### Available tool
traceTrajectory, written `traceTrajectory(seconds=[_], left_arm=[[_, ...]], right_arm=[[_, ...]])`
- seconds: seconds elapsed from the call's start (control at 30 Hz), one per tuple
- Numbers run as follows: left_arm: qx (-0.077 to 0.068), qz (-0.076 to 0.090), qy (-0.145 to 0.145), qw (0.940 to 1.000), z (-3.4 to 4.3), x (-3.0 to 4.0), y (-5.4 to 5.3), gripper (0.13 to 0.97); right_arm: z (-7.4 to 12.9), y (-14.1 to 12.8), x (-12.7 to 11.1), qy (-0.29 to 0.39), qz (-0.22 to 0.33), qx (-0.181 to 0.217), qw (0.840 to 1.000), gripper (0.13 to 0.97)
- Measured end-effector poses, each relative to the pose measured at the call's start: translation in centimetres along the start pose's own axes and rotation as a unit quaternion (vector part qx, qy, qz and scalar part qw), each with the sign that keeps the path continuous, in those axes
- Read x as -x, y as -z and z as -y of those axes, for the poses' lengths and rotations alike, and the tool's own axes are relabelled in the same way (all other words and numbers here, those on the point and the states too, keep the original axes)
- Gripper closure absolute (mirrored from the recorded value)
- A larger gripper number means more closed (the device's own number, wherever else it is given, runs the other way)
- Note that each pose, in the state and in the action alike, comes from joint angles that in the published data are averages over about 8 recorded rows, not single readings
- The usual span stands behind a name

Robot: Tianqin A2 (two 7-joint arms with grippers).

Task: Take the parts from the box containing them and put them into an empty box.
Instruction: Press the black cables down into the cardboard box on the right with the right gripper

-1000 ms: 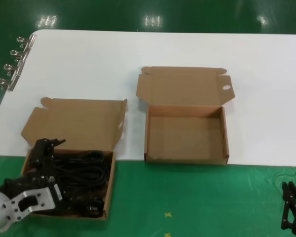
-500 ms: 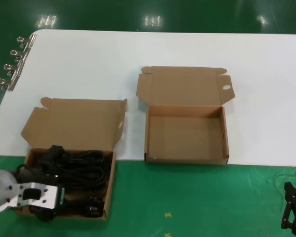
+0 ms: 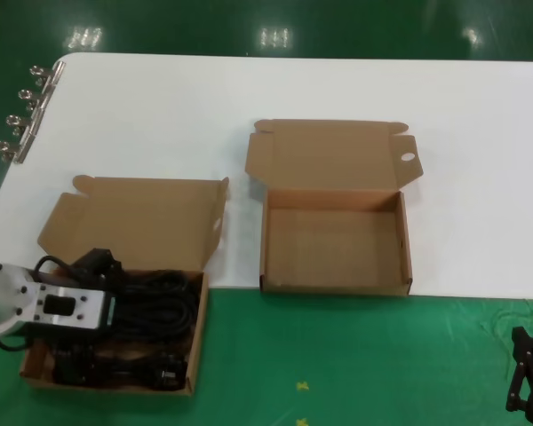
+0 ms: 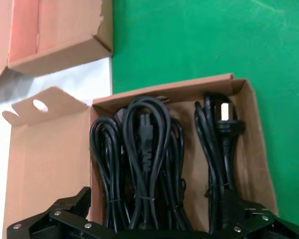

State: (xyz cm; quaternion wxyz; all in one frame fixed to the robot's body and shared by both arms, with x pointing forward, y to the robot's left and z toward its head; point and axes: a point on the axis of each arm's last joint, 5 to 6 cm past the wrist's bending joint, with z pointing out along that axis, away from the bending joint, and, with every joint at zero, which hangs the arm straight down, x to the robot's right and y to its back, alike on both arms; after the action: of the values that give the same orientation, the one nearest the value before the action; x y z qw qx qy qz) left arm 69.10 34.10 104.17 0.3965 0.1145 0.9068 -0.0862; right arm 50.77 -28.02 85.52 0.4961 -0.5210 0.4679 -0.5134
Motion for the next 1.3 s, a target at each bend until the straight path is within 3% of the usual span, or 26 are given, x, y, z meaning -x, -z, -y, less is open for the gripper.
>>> traceTrajectory(seconds=[0.17,0.4,0.6,0.87,1.0,1.3], left_arm=[[0.002,-0.009,0.008,0.9999,-0.83,1.03,-0.3,0.157],[0.001,-0.011,0.017,0.9998,-1.75,1.76,-0.8,0.214],[-0.002,-0.014,0.028,0.9995,-2.23,2.03,-0.8,0.283],[-0.002,-0.023,0.04,0.9989,-2.64,2.09,-0.6,0.463],[-0.003,-0.026,0.042,0.9988,-2.69,2.13,-0.8,0.463],[-0.006,-0.029,0.043,0.9986,-2.47,2.45,-1.3,0.682]], right_arm=[[0.0,0.0,0.0,0.0,0.0,0.0,1.0,0.949],[0.0,0.0,0.0,0.0,0.0,0.0,1.0,0.949],[0.0,0.0,0.0,0.0,0.0,0.0,1.0,0.949],[0.0,0.0,0.0,0.0,0.0,0.0,1.0,0.949],[0.0,0.0,0.0,0.0,0.0,0.0,1.0,0.949],[0.0,0.0,0.0,0.0,0.0,0.0,1.0,0.949]])
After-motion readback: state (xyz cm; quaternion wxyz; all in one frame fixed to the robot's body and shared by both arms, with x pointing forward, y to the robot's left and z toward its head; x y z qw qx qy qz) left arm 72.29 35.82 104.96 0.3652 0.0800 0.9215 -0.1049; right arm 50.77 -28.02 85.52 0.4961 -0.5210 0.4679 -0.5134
